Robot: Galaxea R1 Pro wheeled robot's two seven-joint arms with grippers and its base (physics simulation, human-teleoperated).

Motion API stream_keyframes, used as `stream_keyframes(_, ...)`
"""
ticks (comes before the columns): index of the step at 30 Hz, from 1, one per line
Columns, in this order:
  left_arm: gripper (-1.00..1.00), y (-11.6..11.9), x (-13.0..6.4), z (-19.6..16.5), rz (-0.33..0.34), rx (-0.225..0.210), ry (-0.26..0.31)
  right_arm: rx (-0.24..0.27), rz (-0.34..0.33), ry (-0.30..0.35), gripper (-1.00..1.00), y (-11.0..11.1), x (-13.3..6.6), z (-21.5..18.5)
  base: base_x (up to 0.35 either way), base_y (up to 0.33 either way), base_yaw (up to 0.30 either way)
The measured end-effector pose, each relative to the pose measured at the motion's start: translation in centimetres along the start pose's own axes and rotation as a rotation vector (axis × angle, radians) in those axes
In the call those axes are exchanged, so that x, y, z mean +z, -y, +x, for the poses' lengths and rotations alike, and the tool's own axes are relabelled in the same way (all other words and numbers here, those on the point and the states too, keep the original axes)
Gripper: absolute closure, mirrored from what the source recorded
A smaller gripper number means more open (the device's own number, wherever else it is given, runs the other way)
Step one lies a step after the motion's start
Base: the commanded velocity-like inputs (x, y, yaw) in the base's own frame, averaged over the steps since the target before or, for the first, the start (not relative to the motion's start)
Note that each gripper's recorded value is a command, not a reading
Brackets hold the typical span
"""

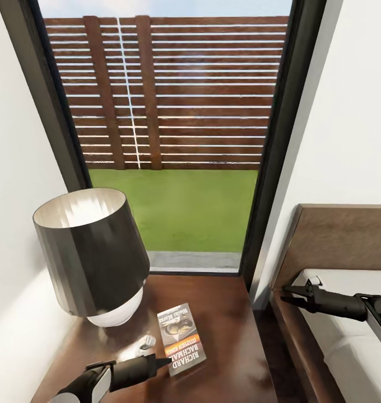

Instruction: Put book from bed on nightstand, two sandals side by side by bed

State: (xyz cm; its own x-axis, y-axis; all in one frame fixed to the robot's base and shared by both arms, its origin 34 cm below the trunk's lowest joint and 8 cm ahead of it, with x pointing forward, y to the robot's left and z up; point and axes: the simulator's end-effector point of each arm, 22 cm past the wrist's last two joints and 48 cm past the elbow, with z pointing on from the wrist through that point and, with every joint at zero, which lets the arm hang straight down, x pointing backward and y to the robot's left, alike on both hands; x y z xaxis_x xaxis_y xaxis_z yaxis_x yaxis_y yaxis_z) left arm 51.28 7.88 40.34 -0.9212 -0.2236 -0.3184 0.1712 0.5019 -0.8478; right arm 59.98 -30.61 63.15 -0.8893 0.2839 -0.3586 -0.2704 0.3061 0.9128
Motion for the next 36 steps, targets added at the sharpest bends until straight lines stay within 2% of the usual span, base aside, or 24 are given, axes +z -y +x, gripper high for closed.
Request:
stream_keyframes(3,1.0,0.0,-0.1,0.0,0.0,-0.026,-0.011,0.0,0.0,0.0,-1.0,0.0,0.0,0.0,0.0,0.0,0.0)
stream_keyframes(6,1.0,0.3,-0.6,-1.8,-0.001,-0.045,-0.002,0.0,0.0,0.0,-1.0,0.0,0.0,0.0,0.0,0.0,0.0)
stream_keyframes(10,1.0,1.2,-1.1,-3.8,0.018,-0.103,0.021,0.001,0.0,0.0,-1.0,0.0,0.0,0.0,0.0,0.0,0.0)
stream_keyframes(12,1.0,1.4,-1.3,-4.2,0.017,-0.11,0.016,0.0,0.0,0.0,-1.0,0.0,0.0,0.0,0.0,0.0,0.0)
stream_keyframes(15,1.0,1.7,-1.4,-4.5,0.02,-0.146,-0.002,0.001,0.0,0.0,-1.0,0.0,0.0,0.0,0.0,0.0,0.0)
stream_keyframes(31,1.0,2.0,-1.3,-3.4,0.017,-0.229,-0.06,0.0,0.0,0.0,-1.0,0.0,0.0,0.0,0.0,0.0,0.0)
stream_keyframes(36,1.0,2.0,-1.3,-3.3,0.015,-0.241,-0.066,0.0,0.0,0.0,-1.0,0.0,0.0,0.0,0.0,0.0,0.0)
